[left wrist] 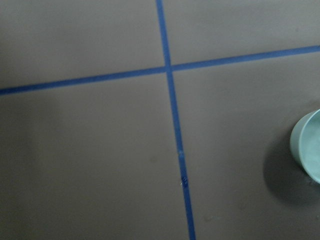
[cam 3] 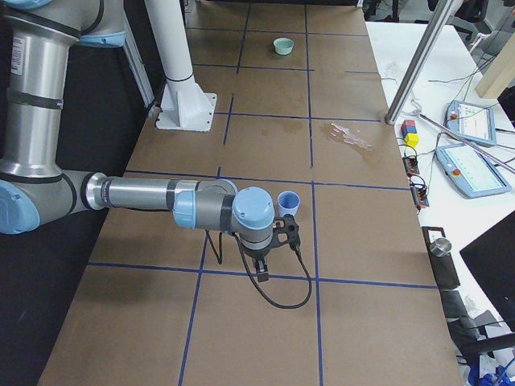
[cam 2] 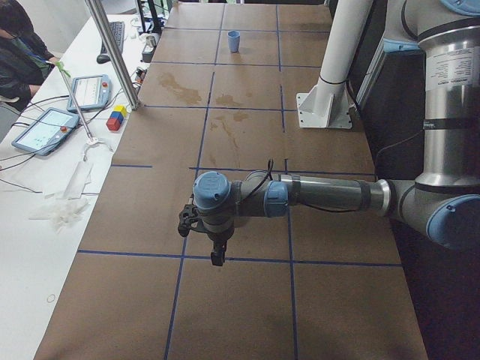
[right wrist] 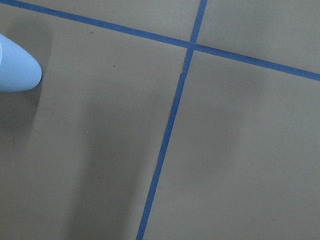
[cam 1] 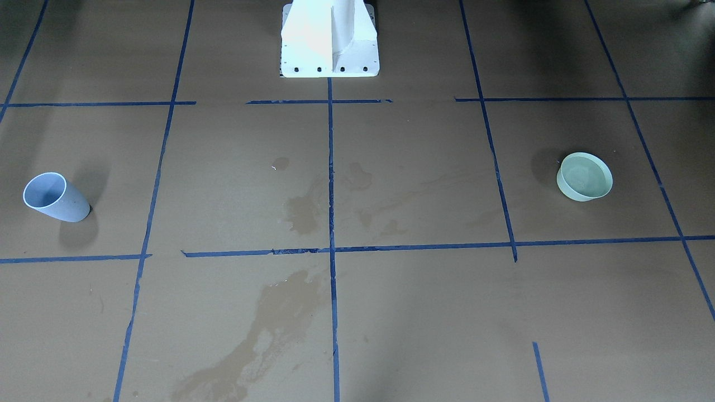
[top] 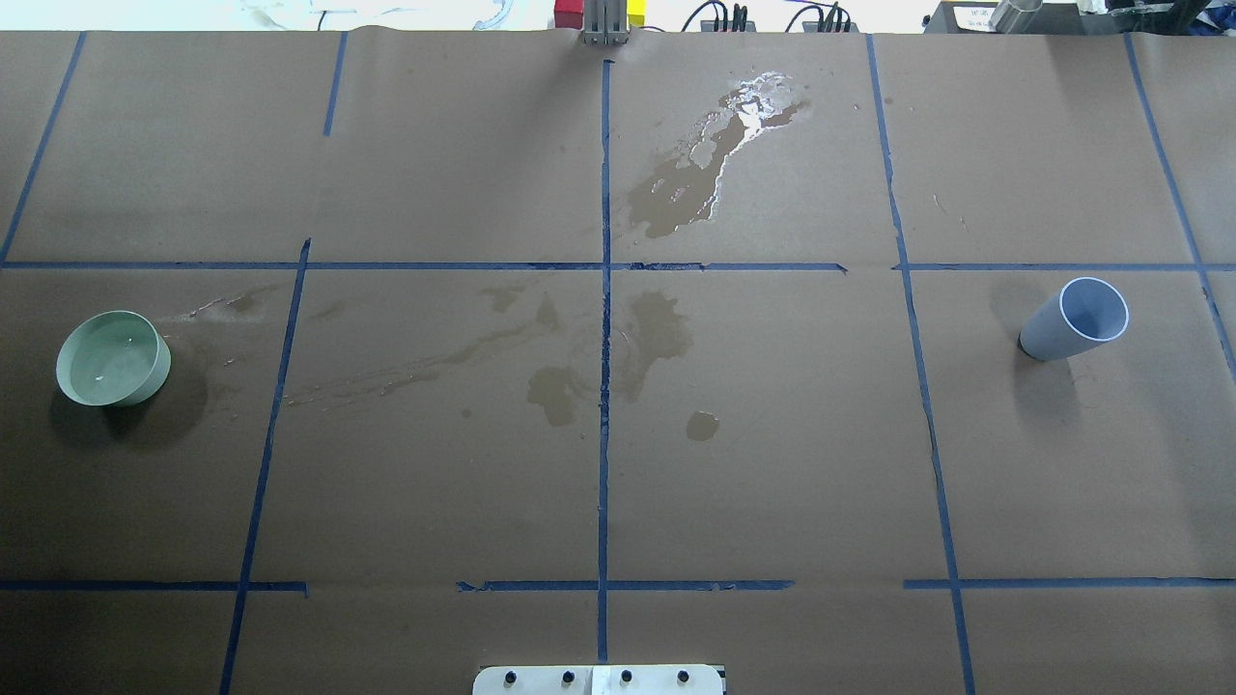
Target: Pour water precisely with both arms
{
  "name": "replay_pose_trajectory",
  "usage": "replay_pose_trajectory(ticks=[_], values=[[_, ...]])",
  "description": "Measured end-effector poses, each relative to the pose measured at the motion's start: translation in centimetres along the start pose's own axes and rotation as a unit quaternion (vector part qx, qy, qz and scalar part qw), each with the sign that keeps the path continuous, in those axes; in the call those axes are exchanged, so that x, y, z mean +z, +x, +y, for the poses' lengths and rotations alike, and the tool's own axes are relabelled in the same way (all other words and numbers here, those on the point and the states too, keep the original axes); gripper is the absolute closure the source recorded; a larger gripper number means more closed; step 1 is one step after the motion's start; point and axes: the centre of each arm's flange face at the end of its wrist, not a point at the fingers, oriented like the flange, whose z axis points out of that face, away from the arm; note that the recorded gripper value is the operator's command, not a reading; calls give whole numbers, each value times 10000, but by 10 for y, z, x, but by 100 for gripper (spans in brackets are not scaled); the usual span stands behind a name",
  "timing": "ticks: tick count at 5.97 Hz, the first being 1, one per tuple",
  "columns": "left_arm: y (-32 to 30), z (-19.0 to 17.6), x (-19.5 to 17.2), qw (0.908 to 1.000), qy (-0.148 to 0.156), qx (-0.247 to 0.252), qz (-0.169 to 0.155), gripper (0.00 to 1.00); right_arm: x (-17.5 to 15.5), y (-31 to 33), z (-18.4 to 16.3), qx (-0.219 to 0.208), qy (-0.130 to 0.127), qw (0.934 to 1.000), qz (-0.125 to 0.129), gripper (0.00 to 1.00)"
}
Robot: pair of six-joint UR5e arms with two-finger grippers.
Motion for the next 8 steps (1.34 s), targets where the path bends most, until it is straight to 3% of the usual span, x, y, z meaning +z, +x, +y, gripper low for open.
replay_pose_trajectory(ticks=[8], values=[[-4,-1,7,9999,28,110,-24,0,11,5,-1,74,-93,9999,-48,0]])
